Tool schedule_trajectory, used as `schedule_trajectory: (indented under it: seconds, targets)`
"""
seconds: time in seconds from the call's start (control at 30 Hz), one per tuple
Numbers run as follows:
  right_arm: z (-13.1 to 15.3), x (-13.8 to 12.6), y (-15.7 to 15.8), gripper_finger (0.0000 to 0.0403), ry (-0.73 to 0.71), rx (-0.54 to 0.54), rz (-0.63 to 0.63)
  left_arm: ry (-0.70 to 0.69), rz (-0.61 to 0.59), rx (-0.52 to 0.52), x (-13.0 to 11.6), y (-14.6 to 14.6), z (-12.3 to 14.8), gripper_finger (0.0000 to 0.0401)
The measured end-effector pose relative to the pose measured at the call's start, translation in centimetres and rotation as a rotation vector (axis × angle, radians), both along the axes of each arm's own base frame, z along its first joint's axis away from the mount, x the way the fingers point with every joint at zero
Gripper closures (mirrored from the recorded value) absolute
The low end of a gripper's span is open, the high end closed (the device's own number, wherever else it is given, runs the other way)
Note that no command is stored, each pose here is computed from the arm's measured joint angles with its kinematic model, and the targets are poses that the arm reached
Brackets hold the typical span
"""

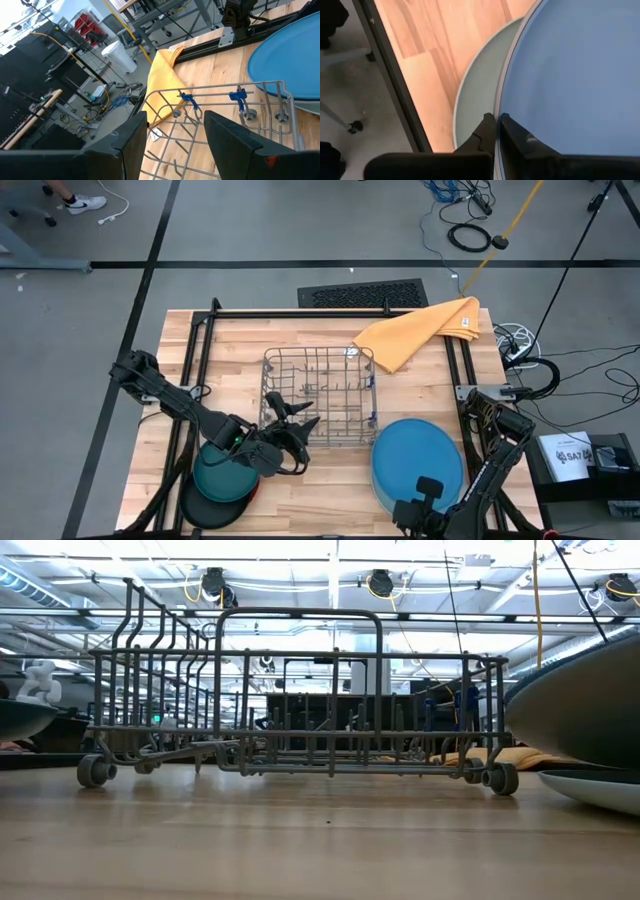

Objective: Sort dishes
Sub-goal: Put the blue plate into the green dish rack

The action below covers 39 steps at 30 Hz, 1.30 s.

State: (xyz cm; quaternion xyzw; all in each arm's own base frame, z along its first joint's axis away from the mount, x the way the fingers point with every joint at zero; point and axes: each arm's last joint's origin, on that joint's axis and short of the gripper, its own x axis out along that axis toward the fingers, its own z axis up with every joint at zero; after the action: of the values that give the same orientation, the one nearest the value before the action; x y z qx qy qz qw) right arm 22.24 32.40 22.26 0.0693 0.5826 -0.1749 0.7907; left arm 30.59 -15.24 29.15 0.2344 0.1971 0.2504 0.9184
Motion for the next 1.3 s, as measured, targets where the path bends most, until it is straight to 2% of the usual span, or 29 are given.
schedule_trajectory:
  seconds: [0.17, 0.27, 0.37, 0.53, 0.73, 0.87, 0.97, 1.03, 1.13, 1.3]
  targets:
    - [1.1, -0.2, -0.3, 0.0402, -0.092, -0.021, -0.012, 0.0, 0.0, 0.0, 0.0, 0.0, 0.0, 0.0203]
    - [1.2, -0.4, -0.4, 0.0401, -0.075, -0.021, -0.033, 0.001, -0.001, 0.0, 0.0, 0.0, 0.0, 0.0203]
    - [0.7, -0.1, -0.3, 0.0395, -0.053, 0.023, -0.049, 0.0, -0.001, 0.0, 0.0, 0.0, 0.0, 0.0203]
    - [0.4, 0.2, -0.4, 0.0333, 0.008, 0.075, -0.066, 0.001, -0.003, -0.002, 0.0, 0.0, 0.0, 0.0203]
    - [0.6, 0.3, -0.7, 0.0247, 0.027, 0.082, -0.078, 0.001, -0.004, -0.002, 0.0, 0.0, 0.0, 0.0203]
    - [0.7, -0.2, -1.8, 0.0219, 0.086, -0.018, -0.119, -0.001, -0.004, -0.003, 0.0, 0.0, 0.0, 0.0203]
    - [1.0, -0.7, -3.4, 0.0219, 0.132, -0.169, -0.174, -0.007, -0.004, -0.007, 0.0, 0.0, 0.1, 0.0203]
    - [1.2, -0.5, -3.9, 0.0224, 0.116, -0.203, -0.181, -0.007, -0.004, -0.007, 0.0, 0.0, 0.1, 0.0203]
    - [1.2, 0.5, -4.0, 0.023, 0.099, -0.148, -0.134, -0.006, -0.004, -0.006, 0.0, 0.0, 0.0, 0.0203]
    - [0.8, 1.6, -2.3, 0.0231, 0.146, 0.113, -0.038, -0.005, -0.004, -0.005, 0.0, 0.0, 0.0, 0.0203]
